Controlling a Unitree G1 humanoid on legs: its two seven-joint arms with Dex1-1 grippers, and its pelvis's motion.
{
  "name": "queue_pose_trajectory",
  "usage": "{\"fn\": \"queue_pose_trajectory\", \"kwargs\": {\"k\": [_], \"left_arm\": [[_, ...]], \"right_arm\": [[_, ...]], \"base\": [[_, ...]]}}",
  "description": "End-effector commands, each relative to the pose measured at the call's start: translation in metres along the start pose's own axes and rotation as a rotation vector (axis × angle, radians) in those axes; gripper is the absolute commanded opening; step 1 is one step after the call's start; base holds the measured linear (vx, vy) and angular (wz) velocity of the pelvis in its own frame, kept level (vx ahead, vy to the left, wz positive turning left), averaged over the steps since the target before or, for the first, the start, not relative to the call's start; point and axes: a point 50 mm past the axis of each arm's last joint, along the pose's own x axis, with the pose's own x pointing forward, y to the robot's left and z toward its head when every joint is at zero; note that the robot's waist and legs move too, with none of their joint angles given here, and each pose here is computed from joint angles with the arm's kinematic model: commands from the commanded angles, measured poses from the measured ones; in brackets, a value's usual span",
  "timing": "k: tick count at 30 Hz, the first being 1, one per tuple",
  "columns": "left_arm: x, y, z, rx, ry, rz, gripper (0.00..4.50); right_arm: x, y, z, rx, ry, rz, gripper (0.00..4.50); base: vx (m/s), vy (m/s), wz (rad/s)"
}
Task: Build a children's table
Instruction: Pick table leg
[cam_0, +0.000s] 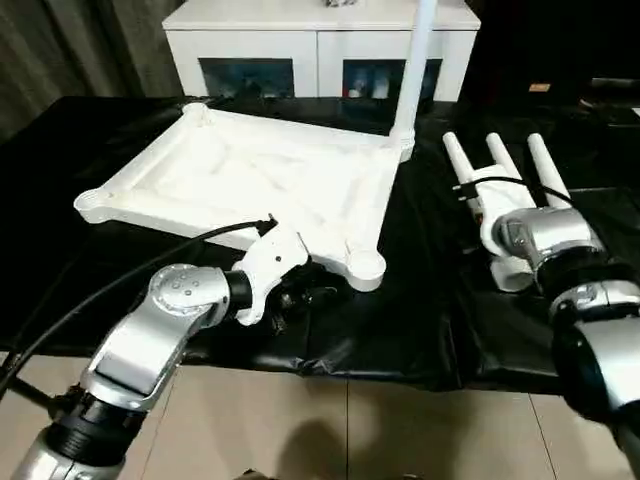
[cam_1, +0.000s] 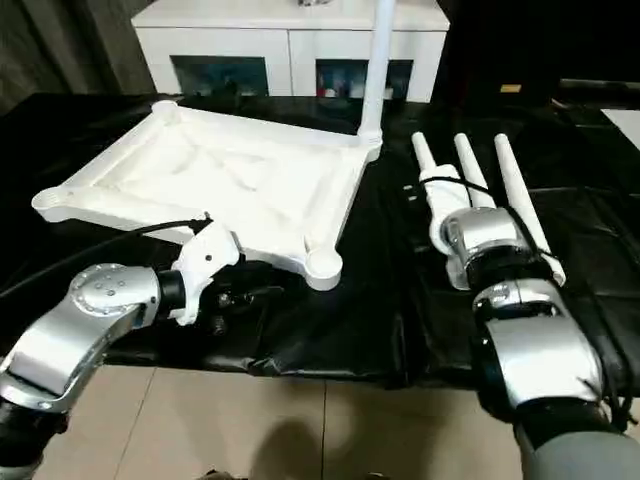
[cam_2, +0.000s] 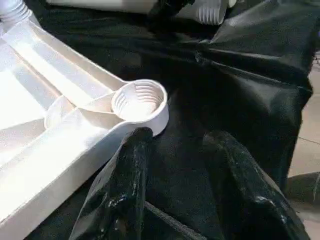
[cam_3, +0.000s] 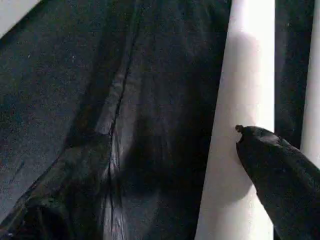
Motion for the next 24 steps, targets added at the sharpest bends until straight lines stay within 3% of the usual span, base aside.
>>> {"fn": "queue_pose_trajectory", "kwargs": {"k": [1,9,11,20,22,24], "left_arm": [[-0.002,-0.002,0.004,0.020,0.005,-0.016,1.96],[-0.010,-0.004,0.007,0.043,0.021,-0.030,1.96],[-0.011,-0.003,0.012,0.068,0.025,-0.038,1.96],[-0.003,0.001,0.020,0.035,-0.022,-0.020,1.96],[-0.001,-0.001,0.019,0.028,-0.021,-0.028,1.96],[0.001,-0.003,0.019,0.025,-0.019,-0.039,1.96]], "right_arm": [[0.001,-0.002,-0.008,0.008,0.052,0.005,4.49],[-0.011,-0.008,-0.008,0.072,0.085,0.079,4.49],[-0.023,-0.012,0.003,0.099,0.051,0.082,4.49],[-0.029,-0.030,0.014,0.093,-0.014,-0.024,4.49],[-0.028,-0.033,0.012,0.101,-0.013,-0.038,4.49],[-0.023,-0.037,-0.001,0.092,0.031,-0.060,4.49]], "base": [[0.000,0.000,0.00],[0.000,0.000,0.00],[0.000,0.000,0.00],[0.000,0.000,0.00],[0.000,0.000,0.00],[0.000,0.000,0.00]]}}
